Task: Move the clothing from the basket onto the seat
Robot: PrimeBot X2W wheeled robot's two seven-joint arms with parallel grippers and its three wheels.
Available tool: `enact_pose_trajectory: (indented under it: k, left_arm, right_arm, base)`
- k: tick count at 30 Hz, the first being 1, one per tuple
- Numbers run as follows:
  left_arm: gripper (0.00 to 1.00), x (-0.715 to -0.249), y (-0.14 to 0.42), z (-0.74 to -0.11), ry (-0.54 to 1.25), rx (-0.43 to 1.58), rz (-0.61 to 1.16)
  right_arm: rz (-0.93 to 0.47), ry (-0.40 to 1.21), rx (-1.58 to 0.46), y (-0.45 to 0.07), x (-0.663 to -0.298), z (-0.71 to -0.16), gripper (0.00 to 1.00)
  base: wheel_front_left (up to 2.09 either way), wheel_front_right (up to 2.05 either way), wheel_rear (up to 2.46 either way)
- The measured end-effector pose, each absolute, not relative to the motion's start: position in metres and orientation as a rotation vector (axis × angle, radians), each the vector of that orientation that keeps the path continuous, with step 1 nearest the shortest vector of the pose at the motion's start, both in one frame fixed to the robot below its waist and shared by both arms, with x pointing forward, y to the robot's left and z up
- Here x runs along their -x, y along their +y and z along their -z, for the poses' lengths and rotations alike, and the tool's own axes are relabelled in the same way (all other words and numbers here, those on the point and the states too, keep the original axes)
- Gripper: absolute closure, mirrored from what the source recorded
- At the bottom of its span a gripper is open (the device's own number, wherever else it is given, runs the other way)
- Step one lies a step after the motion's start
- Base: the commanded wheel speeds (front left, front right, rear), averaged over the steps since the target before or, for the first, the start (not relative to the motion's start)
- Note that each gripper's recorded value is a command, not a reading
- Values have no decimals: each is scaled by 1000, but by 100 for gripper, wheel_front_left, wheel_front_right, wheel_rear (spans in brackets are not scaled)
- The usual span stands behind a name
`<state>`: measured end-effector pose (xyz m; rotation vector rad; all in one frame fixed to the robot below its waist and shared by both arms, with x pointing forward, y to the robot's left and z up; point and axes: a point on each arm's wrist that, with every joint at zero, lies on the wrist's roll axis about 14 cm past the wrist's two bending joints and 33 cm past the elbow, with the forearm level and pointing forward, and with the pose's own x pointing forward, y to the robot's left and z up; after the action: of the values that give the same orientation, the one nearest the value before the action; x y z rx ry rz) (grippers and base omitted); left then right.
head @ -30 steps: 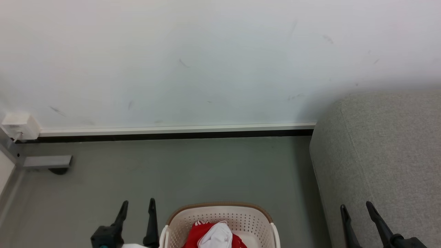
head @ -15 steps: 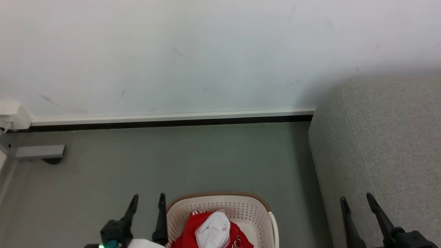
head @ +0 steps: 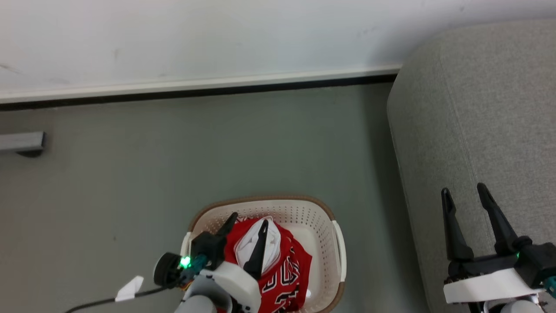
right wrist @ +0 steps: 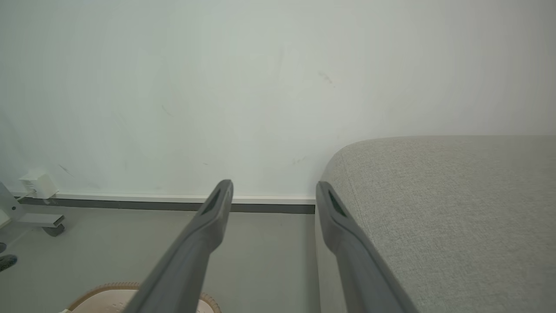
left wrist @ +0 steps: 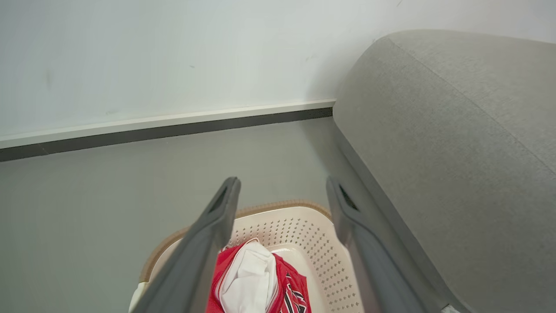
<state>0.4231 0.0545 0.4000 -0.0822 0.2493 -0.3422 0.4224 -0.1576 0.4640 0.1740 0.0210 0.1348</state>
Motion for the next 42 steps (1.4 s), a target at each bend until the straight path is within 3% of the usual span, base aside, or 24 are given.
enact_pose_trajectory:
  k: [10,25,42]
  left_arm:
    - [0,-448,17,-309,530,-5,494]
    - [0,-432,5,-172,968,-139,580]
    - [0,-438,25,-93,1101,-266,525]
  right_arm:
    - [-127,37,-179,-162,-467,-439,0]
    - [-95,5,-139,-180,-507,-416,0]
    - [-102,75,-116,-181,-511,-374,0]
  base:
    - [0,0,0]
    - [0,0,0]
    - [0,0,0]
